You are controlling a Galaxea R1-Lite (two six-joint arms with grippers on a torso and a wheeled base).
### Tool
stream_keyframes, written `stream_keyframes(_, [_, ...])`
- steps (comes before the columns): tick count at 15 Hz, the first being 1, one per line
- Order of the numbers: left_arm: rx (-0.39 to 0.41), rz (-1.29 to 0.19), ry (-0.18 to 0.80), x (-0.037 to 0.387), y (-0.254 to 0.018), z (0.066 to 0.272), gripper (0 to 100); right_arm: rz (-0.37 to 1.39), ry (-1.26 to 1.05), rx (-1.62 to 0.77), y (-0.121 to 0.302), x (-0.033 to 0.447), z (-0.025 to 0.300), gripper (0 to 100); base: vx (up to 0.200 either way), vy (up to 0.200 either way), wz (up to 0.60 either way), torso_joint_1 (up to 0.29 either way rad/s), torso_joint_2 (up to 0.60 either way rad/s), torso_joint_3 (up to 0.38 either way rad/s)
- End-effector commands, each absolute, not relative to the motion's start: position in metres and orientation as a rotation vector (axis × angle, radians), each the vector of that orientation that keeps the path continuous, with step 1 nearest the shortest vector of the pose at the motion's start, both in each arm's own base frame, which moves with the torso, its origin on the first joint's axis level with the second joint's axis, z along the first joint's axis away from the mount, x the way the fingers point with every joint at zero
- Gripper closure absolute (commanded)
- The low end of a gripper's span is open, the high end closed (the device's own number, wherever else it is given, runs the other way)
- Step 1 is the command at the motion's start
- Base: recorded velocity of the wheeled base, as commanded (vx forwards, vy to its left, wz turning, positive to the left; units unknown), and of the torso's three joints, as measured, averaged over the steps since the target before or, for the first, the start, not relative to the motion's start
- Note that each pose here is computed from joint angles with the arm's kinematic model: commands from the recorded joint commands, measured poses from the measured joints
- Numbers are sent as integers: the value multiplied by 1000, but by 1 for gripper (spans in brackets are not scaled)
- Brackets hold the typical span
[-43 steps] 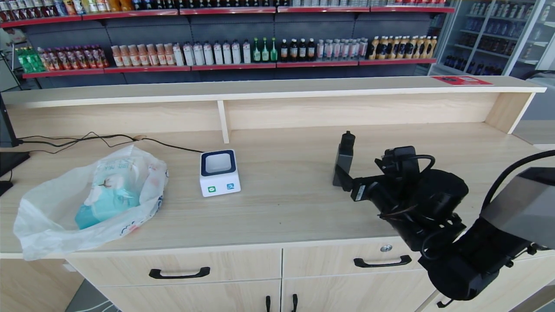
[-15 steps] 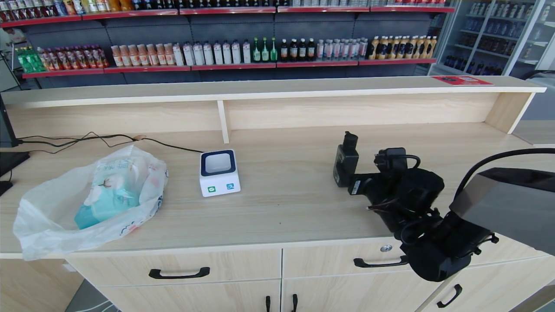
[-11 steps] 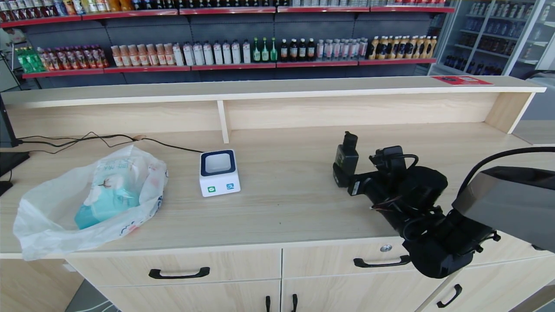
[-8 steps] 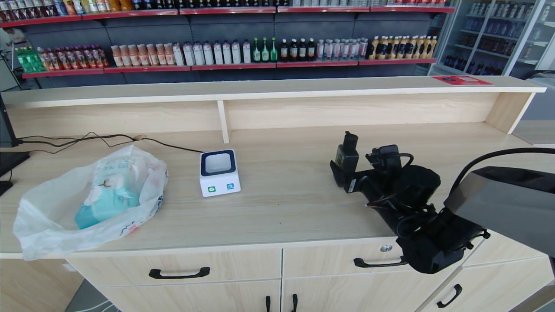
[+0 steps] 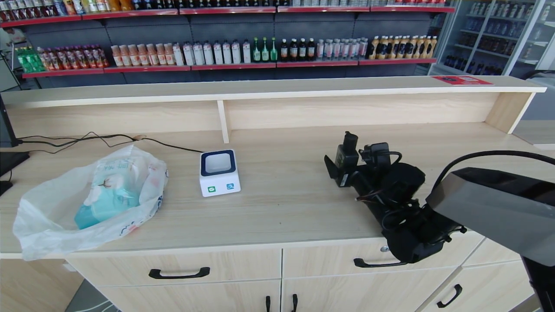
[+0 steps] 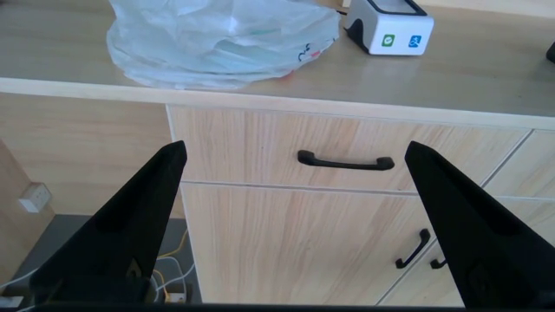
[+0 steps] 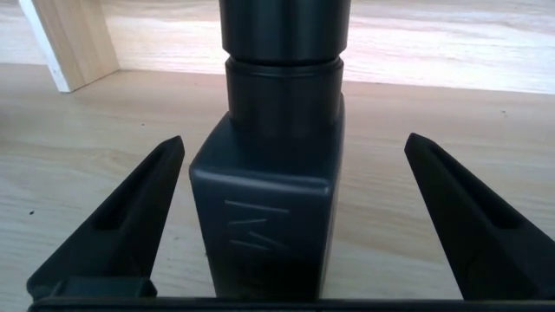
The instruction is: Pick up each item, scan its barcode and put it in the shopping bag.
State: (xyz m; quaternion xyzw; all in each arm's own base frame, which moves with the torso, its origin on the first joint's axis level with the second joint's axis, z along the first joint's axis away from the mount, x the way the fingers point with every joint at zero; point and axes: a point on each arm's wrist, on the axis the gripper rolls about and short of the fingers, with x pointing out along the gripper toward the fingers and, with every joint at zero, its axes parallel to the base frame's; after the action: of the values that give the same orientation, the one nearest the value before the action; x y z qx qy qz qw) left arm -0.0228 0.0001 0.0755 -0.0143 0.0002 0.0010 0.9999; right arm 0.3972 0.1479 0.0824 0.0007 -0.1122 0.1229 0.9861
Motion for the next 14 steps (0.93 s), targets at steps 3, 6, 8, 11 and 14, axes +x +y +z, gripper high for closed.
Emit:
stream_keyframes(3, [-29,3,0,-23,0,75,0,253,-216,2,148,400,76,0,0,0,0,0,0,0])
stream_keyframes(6, [-29,5,-2,-23,0,76,0,255,-212,20,148,399,76,0,0,0,0,0,0,0])
stream_keyframes(8, [-29,3,0,-23,0,75,0,257,-210,35,147,399,76,0,0,0,0,0,0,0])
stream_keyframes(11, [-29,3,0,-23,0,75,0,257,-207,34,147,399,75,100,0,0,0,0,0,0])
stream_keyframes(14, [-29,3,0,-23,0,75,0,255,-210,35,148,400,75,100,0,0,0,0,0,0])
